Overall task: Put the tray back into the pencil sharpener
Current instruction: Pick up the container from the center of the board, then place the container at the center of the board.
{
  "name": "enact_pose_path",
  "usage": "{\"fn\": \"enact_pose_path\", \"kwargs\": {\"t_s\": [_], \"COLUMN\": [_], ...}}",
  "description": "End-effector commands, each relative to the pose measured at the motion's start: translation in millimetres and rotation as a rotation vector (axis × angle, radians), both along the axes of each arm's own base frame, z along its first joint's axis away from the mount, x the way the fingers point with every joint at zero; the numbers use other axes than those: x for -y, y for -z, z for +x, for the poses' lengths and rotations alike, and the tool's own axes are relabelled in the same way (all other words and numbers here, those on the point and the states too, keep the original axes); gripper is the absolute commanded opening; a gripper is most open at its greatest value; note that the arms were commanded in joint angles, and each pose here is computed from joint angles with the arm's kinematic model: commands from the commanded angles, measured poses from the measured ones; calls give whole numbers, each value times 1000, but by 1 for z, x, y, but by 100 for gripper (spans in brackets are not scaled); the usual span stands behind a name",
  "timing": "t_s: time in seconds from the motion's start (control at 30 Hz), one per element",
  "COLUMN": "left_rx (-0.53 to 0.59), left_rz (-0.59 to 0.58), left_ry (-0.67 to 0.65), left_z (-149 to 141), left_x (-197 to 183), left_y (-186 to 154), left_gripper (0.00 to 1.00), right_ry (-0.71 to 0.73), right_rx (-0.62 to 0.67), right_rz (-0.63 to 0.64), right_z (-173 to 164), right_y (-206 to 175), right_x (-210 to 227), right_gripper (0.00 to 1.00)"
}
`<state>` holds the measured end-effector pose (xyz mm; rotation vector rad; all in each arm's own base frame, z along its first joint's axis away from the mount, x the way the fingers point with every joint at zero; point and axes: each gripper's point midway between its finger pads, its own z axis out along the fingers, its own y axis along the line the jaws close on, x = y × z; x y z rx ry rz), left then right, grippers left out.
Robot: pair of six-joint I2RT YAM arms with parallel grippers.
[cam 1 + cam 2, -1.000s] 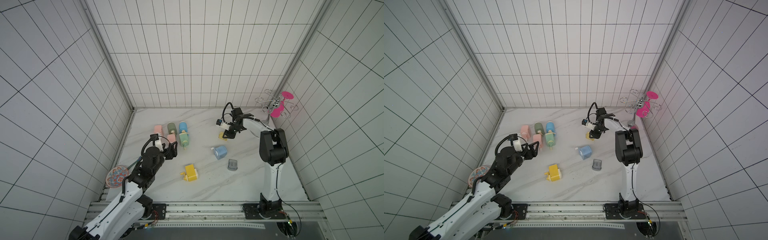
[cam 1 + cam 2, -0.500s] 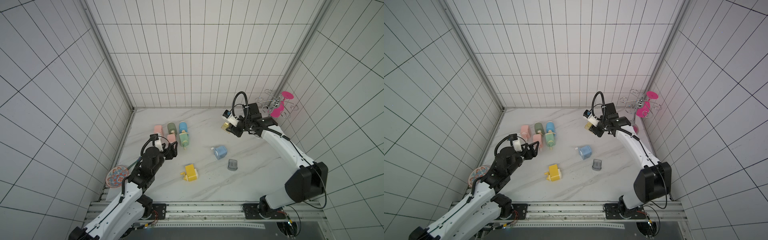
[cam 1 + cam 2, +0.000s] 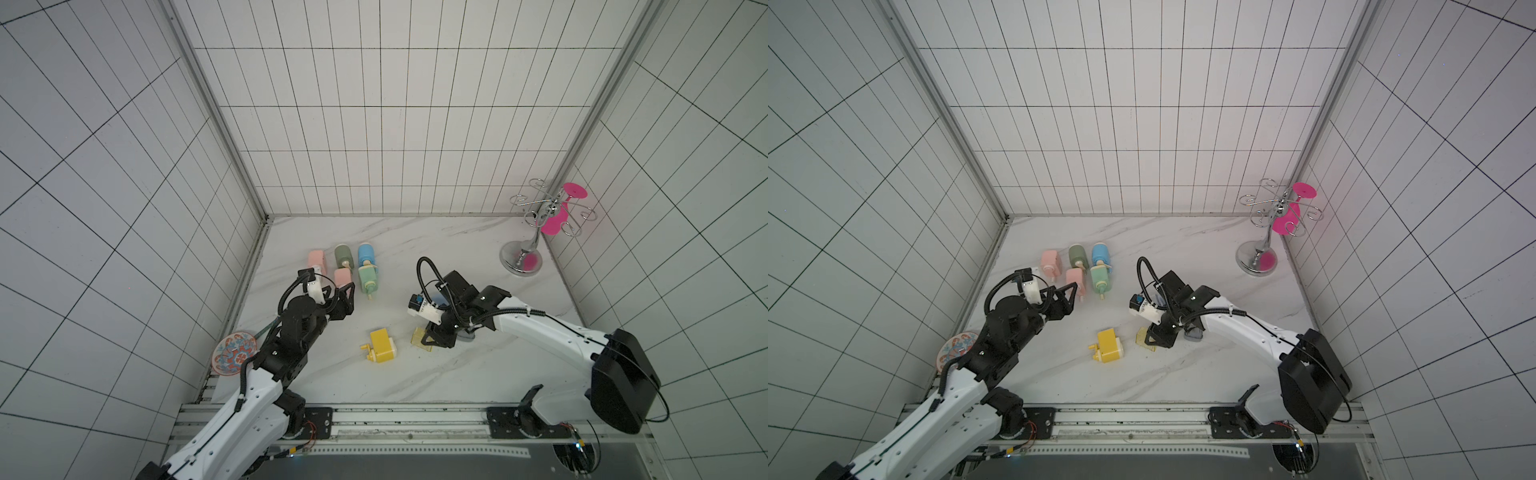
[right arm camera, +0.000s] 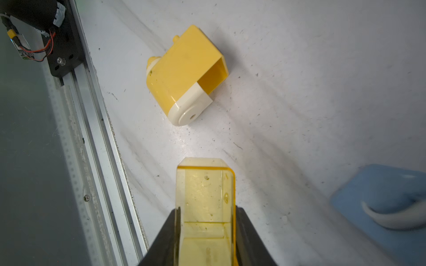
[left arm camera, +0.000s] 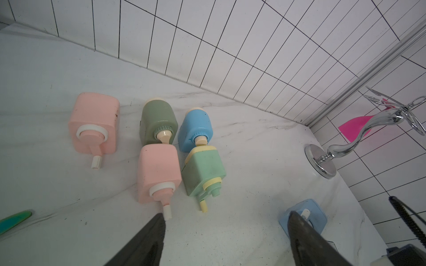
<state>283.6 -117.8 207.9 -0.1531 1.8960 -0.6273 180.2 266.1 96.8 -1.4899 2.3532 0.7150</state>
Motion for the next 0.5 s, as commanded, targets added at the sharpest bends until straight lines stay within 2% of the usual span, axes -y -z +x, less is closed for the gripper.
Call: {"fn": "enact_pose_path", "kwargs": {"t_s": [0.0, 0.17, 0.33, 0.47], "left_rx": [-7, -12, -13, -13], "left_rz": [-17, -15, -12, -8], "left_ry": [2, -2, -5, -7], "left_z": [-1, -2, -4, -4], "left_x": [0, -1, -3, -3], "left_y": [4, 5, 4, 4], "left_gripper": [84, 84, 84, 84], "right_ry": [-1, -16, -24, -28], "right_rx": [-47, -40, -44, -28], "right_rz": [55, -46, -86, -105], "right_z": [-7, -8, -11, -10], "right_y": [5, 28, 40, 45], "right_x": [-17, -26, -31, -30], "right_gripper": [14, 14, 15, 23]}}
